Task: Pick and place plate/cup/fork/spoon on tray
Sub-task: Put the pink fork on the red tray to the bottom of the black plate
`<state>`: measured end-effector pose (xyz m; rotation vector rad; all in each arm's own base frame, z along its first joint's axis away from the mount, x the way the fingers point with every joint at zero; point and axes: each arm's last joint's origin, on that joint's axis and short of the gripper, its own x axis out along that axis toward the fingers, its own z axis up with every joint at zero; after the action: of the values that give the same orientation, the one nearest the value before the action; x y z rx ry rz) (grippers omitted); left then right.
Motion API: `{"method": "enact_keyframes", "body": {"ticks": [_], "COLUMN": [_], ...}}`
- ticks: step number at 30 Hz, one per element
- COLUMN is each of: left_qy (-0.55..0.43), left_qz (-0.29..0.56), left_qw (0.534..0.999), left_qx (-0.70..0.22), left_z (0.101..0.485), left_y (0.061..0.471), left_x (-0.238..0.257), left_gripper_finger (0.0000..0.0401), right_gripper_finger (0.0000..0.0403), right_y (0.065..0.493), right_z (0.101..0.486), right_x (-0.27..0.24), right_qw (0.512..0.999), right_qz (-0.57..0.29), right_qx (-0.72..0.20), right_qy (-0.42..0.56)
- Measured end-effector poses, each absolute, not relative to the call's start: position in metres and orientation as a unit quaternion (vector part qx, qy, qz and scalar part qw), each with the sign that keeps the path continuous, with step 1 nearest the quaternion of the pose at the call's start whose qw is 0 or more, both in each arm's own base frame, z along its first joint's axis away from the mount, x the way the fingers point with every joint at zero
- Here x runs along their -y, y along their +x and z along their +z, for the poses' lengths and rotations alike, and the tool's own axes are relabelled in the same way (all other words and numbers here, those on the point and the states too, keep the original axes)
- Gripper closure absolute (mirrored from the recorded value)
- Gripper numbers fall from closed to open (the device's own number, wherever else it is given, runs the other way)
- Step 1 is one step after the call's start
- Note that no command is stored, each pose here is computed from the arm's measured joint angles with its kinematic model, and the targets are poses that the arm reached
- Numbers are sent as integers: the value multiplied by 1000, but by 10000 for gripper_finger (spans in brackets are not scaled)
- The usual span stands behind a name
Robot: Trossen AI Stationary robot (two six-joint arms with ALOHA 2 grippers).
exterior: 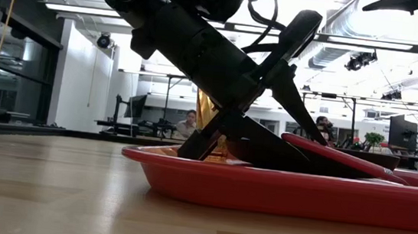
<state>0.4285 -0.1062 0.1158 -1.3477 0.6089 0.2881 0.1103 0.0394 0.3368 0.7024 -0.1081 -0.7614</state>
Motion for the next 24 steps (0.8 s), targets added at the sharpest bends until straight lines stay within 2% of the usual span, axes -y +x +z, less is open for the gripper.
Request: {"method": "enact_keyframes", "body": {"ticks": [6, 17, 24], "left_qy": [-611, -605, -603], "left_qz": [130, 128, 128], "left_qw": [729, 734, 737], "left_qx": [-278, -279, -277], "left_z": [116, 116, 116], "left_y": [428, 428, 430], "left_x": [106, 106, 100], "left_gripper_finger": [308, 223, 189], "right_gripper_finger": [148, 148, 148], "right_y": [110, 110, 110], "right_z": [337, 337, 337], "right_x": [-39, -39, -39], "right_qw": [867, 867, 867], "right_qz": [-364, -364, -364], "right_qx": [52, 52, 52], "right_qy": [336, 336, 336]}}
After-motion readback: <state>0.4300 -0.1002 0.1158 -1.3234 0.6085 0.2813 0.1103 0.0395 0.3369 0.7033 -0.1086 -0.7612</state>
